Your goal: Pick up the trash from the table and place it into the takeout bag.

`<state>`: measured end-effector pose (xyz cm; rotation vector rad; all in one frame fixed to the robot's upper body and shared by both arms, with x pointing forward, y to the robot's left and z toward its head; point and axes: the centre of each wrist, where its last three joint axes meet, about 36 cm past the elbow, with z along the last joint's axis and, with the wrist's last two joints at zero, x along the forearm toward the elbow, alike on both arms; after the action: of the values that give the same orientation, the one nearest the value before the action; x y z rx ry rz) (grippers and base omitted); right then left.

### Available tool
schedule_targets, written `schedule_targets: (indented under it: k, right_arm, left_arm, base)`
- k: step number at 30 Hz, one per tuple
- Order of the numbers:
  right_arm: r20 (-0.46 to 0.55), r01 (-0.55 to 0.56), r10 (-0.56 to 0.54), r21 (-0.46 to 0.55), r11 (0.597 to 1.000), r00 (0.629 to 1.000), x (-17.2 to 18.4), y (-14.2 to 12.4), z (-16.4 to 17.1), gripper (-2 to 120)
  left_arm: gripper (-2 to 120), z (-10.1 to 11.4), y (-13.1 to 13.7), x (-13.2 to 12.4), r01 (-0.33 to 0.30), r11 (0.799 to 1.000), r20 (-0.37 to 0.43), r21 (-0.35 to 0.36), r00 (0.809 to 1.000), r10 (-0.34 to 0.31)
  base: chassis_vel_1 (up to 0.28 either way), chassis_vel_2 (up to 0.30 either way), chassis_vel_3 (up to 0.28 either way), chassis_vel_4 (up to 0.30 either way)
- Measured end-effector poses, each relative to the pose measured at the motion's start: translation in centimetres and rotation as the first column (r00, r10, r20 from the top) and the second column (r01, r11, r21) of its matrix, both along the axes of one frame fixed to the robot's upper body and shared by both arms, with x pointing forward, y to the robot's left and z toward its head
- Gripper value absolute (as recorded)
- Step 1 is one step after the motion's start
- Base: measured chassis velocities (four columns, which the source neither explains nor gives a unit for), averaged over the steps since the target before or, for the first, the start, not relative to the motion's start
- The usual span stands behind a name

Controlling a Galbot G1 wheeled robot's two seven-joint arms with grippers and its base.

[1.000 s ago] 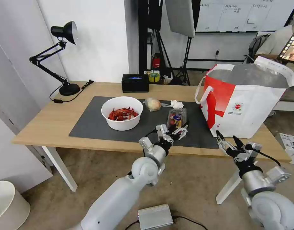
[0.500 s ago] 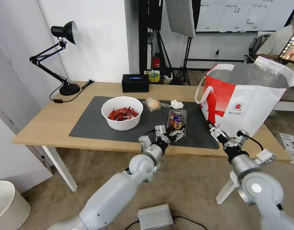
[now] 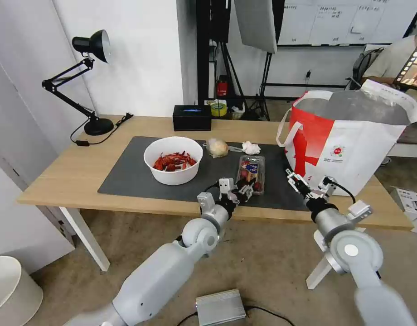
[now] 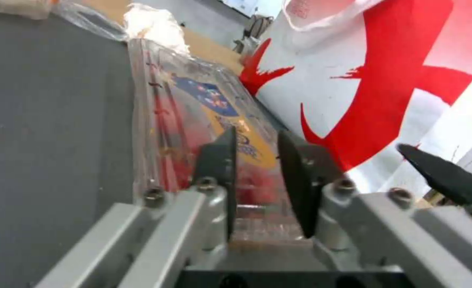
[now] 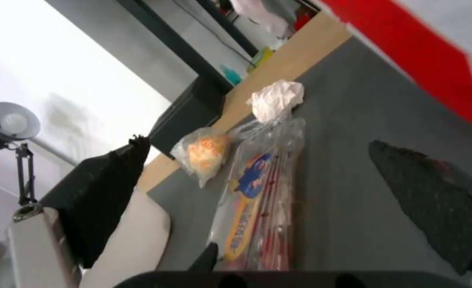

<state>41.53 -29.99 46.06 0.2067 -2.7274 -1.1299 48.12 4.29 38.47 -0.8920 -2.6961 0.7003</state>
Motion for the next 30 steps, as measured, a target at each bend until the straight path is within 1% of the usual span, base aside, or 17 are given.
schedule_targets:
  k: [1, 2, 3, 5, 6, 7, 14, 17, 24, 30]
  right_arm:
    - [-0.001, -0.001, 0.001, 0.001, 1.000, 1.000, 0.3, 0.1, 0.0, 100]
    - [-0.003, -0.002, 0.002, 0.004, 1.000, 1.000, 0.7, 0.3, 0.0, 100]
    - [-0.003, -0.002, 0.002, 0.004, 1.000, 1.000, 0.7, 0.3, 0.0, 100]
    - [-0.015, 0.000, 0.001, 0.025, 1.000, 1.000, 1.8, 0.8, 0.1, 100]
    - [-0.015, 0.000, 0.001, 0.025, 1.000, 1.000, 1.8, 0.8, 0.1, 100]
    - [-0.029, 0.003, -0.002, 0.033, 0.999, 1.000, 2.2, 0.9, 0.1, 100]
    - [-0.059, 0.010, -0.007, 0.042, 0.999, 0.998, 2.7, 1.0, -0.2, 100]
    - [-0.105, 0.015, -0.009, 0.058, 0.998, 0.994, 3.1, 0.7, -0.9, 100]
    - [-0.111, -0.001, 0.009, 0.072, 0.997, 0.994, 3.9, 1.6, -1.2, 100]
    - [-0.116, 0.003, 0.005, 0.066, 0.998, 0.993, 4.6, 1.7, -1.5, 100]
  left_arm:
    - [15, 0.0, 0.0, 0.0, 0.000, 1.000, 0.001, 0.002, 1.000, 0.000]
    - [11, -0.1, 0.0, 0.0, -0.001, 1.000, 0.004, 0.007, 1.000, 0.001]
    - [11, -0.1, 0.0, 0.0, -0.001, 1.000, 0.004, 0.007, 1.000, 0.001]
    - [1, -0.4, 0.2, -0.1, -0.004, 1.000, 0.018, 0.030, 1.000, 0.003]
    - [1, -0.4, 0.2, -0.1, -0.004, 1.000, 0.018, 0.030, 1.000, 0.003]
    - [0, -0.5, 0.3, -0.1, -0.005, 0.999, 0.030, 0.046, 1.000, 0.004]
    - [0, -0.7, 0.4, -0.1, -0.008, 0.998, 0.047, 0.067, 0.999, 0.005]
    - [0, -0.7, 0.5, 0.1, -0.012, 0.997, 0.058, 0.076, 0.998, 0.008]
    - [0, -0.5, 0.1, -0.1, -0.004, 0.997, 0.071, 0.079, 0.998, -0.001]
    - [0, -0.6, -0.2, -0.3, 0.000, 0.997, 0.074, 0.083, 0.997, -0.006]
  base:
    - [0.000, 0.000, 0.000, 0.000]
    - [0.000, 0.000, 0.000, 0.000]
    - [0.000, 0.000, 0.000, 0.000]
    - [0.000, 0.000, 0.000, 0.000]
    - [0.000, 0.000, 0.000, 0.000]
    - [0.000, 0.000, 0.000, 0.000]
    - [0.000, 0.000, 0.000, 0.000]
    - [0.000, 0.000, 0.000, 0.000]
    - [0.000, 0.000, 0.000, 0.000]
    - [0.000, 0.000, 0.000, 0.000]
